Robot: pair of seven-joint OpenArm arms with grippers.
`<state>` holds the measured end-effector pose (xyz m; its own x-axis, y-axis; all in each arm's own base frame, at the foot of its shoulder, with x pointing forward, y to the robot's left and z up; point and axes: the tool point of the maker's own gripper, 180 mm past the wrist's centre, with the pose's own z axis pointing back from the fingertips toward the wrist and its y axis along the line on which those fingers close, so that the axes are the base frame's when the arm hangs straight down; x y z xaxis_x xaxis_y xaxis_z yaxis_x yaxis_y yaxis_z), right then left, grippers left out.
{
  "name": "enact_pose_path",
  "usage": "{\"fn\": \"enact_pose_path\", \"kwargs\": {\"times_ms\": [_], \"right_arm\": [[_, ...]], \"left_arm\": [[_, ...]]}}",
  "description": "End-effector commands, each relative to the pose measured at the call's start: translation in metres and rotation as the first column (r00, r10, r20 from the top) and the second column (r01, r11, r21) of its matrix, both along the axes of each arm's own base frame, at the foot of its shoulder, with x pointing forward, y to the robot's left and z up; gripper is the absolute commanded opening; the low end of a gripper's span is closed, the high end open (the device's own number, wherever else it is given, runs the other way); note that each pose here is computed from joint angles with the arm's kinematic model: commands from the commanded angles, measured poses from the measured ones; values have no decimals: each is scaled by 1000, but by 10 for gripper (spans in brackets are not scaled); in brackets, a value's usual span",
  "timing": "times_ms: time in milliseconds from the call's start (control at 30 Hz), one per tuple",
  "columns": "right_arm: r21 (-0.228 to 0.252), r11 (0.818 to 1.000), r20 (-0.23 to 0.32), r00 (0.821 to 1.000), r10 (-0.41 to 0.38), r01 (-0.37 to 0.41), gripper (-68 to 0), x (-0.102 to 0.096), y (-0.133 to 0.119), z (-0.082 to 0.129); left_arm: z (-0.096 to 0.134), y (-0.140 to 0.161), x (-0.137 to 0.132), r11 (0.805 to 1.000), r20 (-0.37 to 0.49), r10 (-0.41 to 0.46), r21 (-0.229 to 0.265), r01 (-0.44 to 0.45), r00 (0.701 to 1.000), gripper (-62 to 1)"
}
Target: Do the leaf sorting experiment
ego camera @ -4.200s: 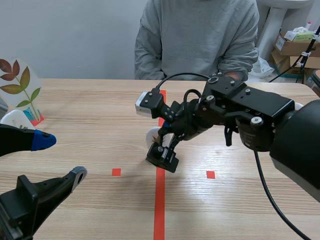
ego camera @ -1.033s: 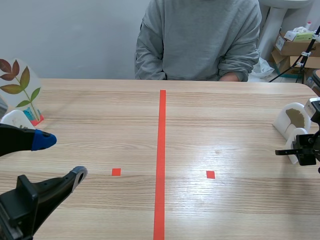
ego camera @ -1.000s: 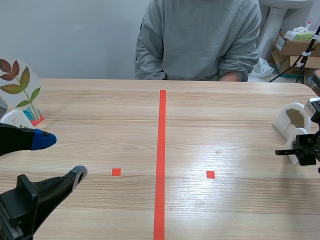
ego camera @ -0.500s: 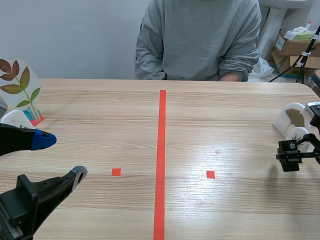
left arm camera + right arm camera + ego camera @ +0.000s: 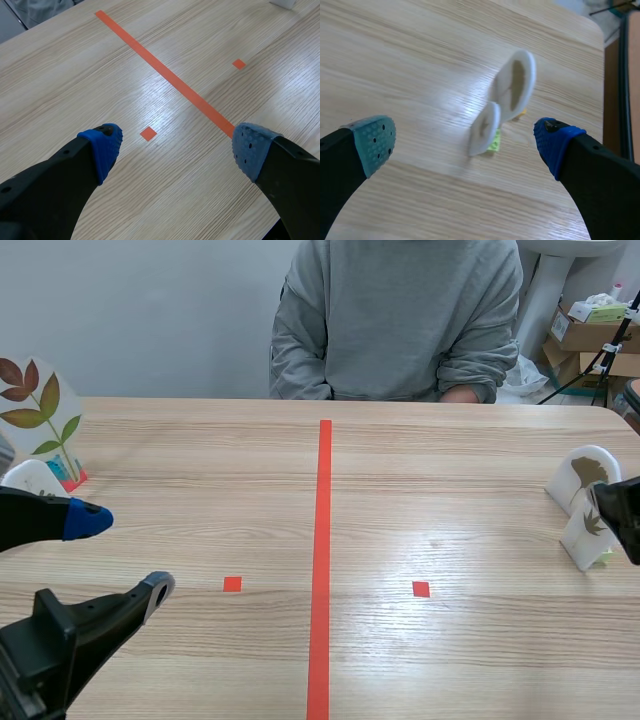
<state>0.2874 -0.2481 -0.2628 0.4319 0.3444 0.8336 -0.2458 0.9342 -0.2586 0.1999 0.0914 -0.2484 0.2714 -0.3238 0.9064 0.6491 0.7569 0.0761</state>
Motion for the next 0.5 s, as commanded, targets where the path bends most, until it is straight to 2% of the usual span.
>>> {"fn": "enact_pose_path", "kwargs": {"times_ms": [0, 100, 267, 367, 467], "right_arm": [[10, 1000, 26, 1000, 15, -16, -110, -1, 4, 11], [31, 994, 28, 995, 100, -101, -110, -15, 33, 24], [3, 976, -1, 976, 216, -216, -110, -36, 71, 43], [-13, 950, 1, 950, 313, -313, -110, -48, 96, 56], [-49, 922, -2, 923, 385, -384, -110, -53, 111, 64]], "left_arm": [[8, -3, 1, 1000, 25, -2, -24, 3, 1000, -132], [9, -3, 1, 1000, 29, -3, -27, 4, 1000, -132], [11, -3, 3, 1000, 39, -4, -25, 5, 999, -132], [13, -3, 6, 1000, 51, -4, -24, 5, 999, -132], [16, -3, 9, 1000, 63, -4, -24, 5, 998, -132]]}}
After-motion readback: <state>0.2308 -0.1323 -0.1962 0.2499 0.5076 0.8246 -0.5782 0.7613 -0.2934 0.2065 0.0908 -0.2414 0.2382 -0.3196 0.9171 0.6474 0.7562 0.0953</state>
